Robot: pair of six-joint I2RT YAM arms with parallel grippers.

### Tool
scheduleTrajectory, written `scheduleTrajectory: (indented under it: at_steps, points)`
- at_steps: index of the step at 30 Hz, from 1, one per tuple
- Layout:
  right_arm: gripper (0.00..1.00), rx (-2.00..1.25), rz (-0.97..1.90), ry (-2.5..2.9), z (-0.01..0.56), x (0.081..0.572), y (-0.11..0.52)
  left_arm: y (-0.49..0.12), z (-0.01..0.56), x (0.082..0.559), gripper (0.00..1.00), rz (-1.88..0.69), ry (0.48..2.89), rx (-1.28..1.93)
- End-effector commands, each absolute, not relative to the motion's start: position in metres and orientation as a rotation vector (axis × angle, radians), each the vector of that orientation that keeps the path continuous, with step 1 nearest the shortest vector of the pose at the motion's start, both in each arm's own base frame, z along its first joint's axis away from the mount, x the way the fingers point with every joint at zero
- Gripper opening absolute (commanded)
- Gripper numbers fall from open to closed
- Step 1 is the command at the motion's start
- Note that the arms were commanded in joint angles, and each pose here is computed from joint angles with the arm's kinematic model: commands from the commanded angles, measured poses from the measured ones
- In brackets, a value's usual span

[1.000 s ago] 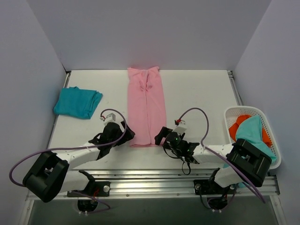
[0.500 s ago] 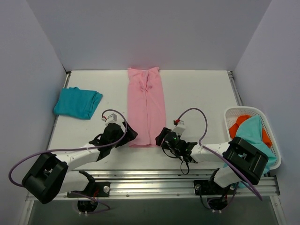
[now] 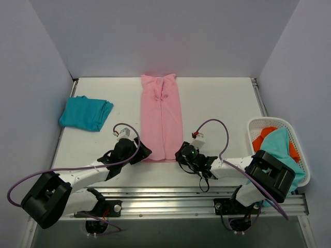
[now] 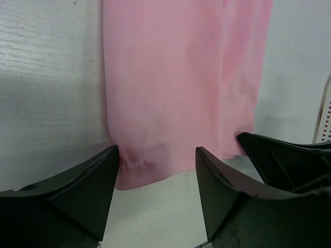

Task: Fold and stack the t-shirts
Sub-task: Grab the bottom of the folded rectangular tshirt with both arms

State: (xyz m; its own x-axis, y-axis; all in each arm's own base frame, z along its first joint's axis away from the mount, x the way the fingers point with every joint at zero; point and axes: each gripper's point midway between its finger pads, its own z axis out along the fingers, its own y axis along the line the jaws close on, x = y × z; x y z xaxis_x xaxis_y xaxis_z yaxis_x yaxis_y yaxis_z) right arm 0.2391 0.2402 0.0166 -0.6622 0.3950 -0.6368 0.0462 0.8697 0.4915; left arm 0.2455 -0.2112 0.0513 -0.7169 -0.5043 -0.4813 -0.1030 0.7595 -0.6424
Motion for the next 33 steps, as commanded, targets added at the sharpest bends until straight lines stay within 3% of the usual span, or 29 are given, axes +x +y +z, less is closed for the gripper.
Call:
scheduleTrajectory:
  at_steps: [1,4,12,16,27,33]
  points:
    - [0.29,0.288,0.447,2.338,-0.006,0.226,0.221,-0.216,0.061,0.246,0.68,-0.827,2.258,-0.452]
    - [0.19,0.29,0.441,2.337,-0.006,0.227,0.219,-0.217,0.058,0.247,0.56,-0.828,2.257,-0.454]
    - [0.12,0.299,0.439,2.35,-0.015,0.225,0.218,-0.221,0.045,0.244,0.41,-0.849,2.275,-0.443]
    - [0.02,0.303,0.448,2.357,-0.02,0.223,0.218,-0.219,0.037,0.242,0.03,-0.834,2.291,-0.446]
    - [0.0,0.3,0.458,2.369,-0.018,0.191,0.219,-0.201,0.026,0.206,0.02,-0.818,2.35,-0.436]
    - [0.0,0.295,0.47,2.352,0.002,0.172,0.223,-0.185,0.049,0.186,0.02,-0.821,2.341,-0.427]
